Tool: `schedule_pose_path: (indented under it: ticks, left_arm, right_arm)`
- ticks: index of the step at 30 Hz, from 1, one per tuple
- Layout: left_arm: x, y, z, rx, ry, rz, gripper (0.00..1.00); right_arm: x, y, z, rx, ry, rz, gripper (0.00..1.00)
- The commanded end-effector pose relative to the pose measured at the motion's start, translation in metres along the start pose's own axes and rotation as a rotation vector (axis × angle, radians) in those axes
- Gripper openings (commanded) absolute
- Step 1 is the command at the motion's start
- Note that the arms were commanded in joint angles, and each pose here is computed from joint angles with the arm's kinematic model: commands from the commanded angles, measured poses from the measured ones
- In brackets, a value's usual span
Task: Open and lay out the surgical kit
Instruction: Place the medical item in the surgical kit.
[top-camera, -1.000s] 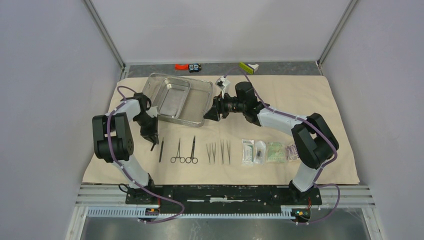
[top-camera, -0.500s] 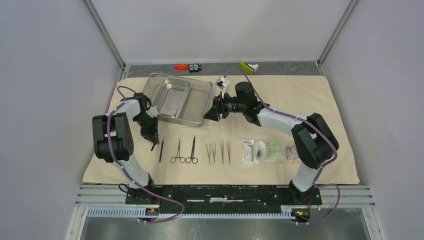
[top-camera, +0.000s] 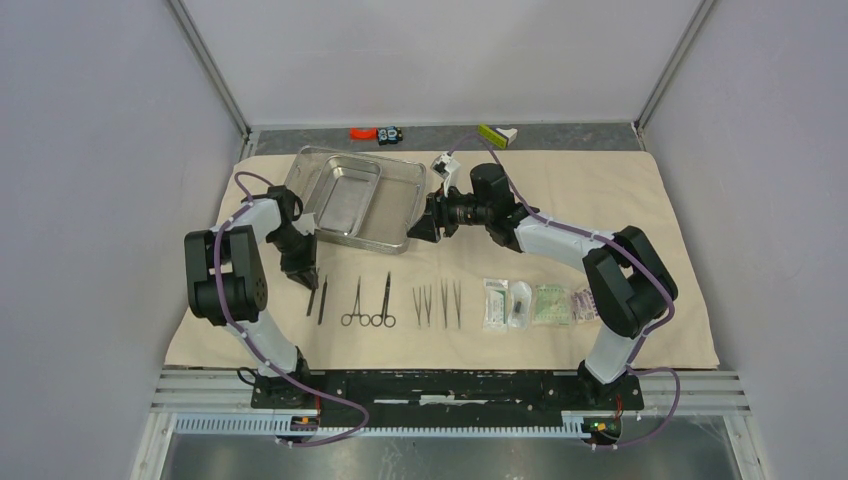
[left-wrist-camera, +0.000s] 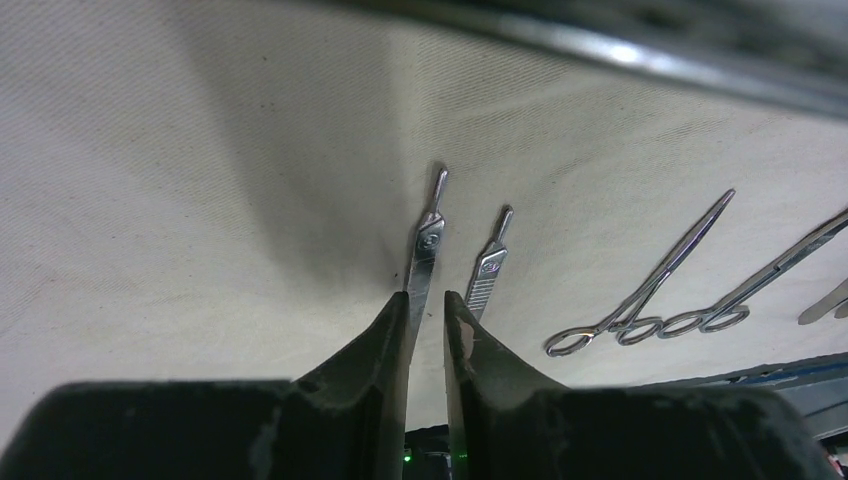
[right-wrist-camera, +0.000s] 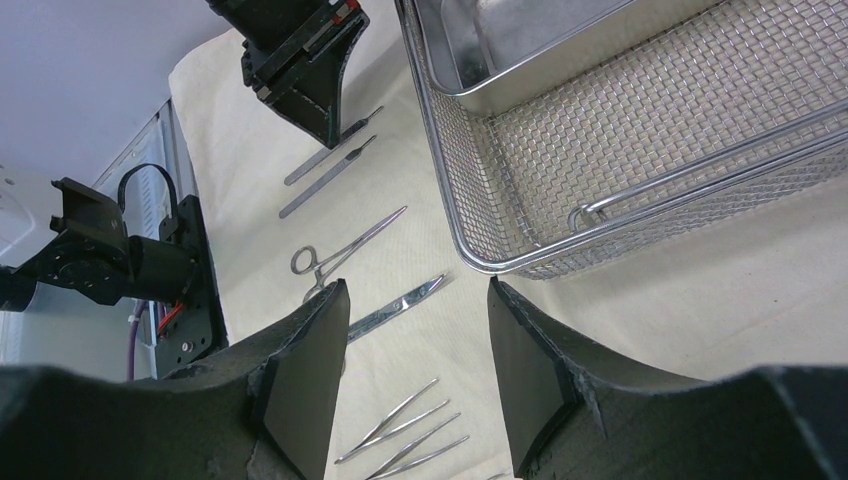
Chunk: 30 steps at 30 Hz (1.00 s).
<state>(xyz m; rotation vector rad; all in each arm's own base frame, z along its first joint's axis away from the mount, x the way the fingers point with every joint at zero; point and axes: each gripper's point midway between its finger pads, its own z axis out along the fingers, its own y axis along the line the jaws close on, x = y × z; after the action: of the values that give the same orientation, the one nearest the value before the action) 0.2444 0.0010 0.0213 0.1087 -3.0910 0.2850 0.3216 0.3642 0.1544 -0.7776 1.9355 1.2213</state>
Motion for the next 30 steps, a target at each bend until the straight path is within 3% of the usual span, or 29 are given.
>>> schedule_pose_path:
  ticks: [1, 18, 30]
  left_arm:
    - [0.016, 0.007, -0.009, -0.033, 0.043, 0.014, 0.26]
    - [0.017, 0.004, 0.002, -0.003, 0.086, 0.01, 0.27]
    - [0.022, 0.003, 0.001, 0.003, 0.117, 0.034, 0.13]
  right_arm:
    - [-0.024, 0.005, -0.001, -0.001, -0.048, -0.058, 0.6]
    - [-0.027, 0.006, -0.004, -0.001, -0.056, -0.064, 0.6]
    - [-0.025, 0.001, -0.003, 0.007, -0.051, -0.056, 0.6]
